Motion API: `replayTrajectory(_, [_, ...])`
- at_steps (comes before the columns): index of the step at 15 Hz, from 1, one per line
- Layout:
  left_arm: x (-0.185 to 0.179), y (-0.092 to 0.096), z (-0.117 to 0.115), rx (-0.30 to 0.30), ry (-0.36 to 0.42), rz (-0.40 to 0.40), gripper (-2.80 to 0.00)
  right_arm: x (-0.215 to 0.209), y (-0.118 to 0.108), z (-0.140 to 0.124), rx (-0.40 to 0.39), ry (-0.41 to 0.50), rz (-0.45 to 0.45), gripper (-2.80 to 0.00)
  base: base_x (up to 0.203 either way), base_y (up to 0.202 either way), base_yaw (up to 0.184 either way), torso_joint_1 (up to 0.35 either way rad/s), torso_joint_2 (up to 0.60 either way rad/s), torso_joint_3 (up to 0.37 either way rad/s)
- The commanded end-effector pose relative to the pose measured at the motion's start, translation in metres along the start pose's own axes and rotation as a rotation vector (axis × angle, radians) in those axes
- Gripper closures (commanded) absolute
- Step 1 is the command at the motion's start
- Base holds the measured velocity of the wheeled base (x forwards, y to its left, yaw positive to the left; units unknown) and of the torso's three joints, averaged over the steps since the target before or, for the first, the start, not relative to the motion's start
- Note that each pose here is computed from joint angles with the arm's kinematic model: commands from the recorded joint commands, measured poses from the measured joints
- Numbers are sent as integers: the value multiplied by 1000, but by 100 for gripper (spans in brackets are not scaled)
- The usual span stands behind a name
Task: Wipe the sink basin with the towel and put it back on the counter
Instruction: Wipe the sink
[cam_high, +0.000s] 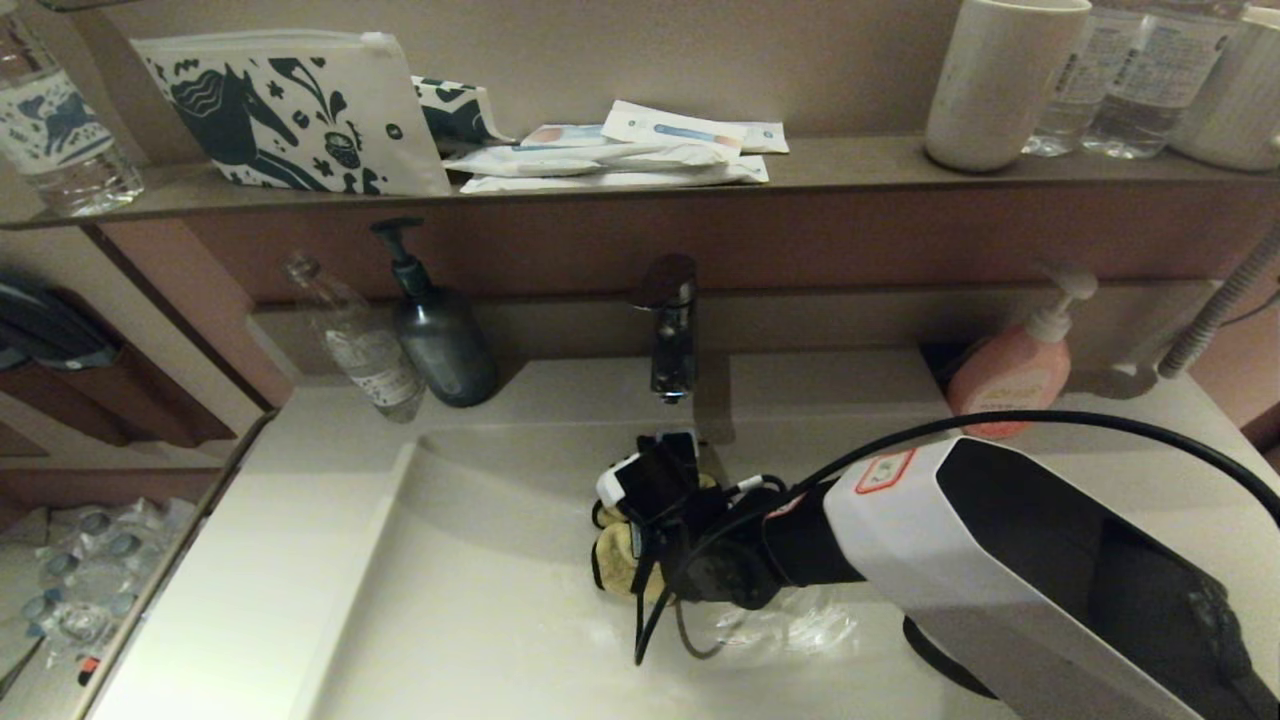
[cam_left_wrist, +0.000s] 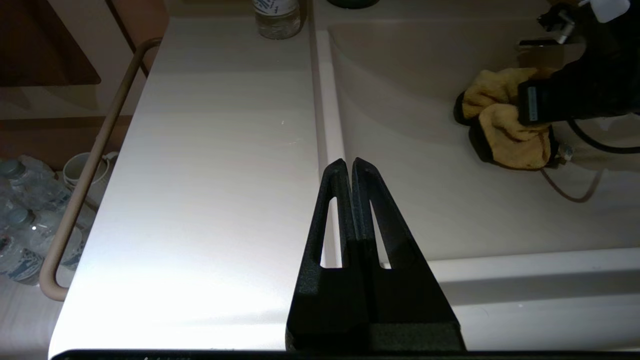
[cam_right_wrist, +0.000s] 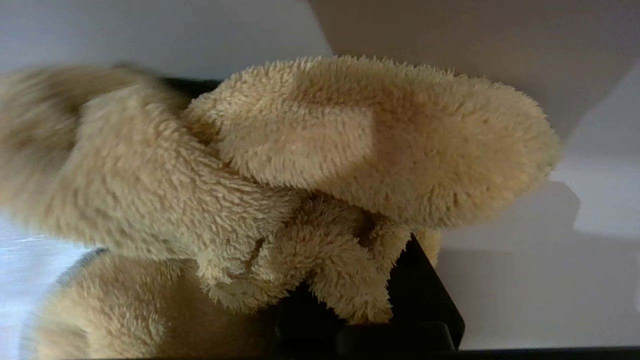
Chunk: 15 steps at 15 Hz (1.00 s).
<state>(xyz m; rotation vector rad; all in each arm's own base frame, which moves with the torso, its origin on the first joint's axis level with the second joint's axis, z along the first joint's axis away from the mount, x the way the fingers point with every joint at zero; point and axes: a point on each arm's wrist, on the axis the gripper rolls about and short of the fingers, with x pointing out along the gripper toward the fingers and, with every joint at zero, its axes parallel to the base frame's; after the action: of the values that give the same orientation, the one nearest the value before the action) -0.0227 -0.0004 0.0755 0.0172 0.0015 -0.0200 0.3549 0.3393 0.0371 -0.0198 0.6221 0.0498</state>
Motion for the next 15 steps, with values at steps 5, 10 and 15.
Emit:
replayTrajectory(5, [0, 0, 0, 0, 1, 0, 0, 3, -36, 4, 15, 23, -92, 0, 0, 0, 0, 0, 0, 0])
replayTrajectory(10, [0, 0, 0, 0, 1, 0, 0, -8, -56, 9, 20, 35, -129, 0, 0, 0, 0, 0, 0, 0])
replayTrajectory(15, [0, 0, 0, 0, 1, 0, 0, -25, -91, 9, 23, 67, -196, 0, 0, 0, 0, 0, 0, 0])
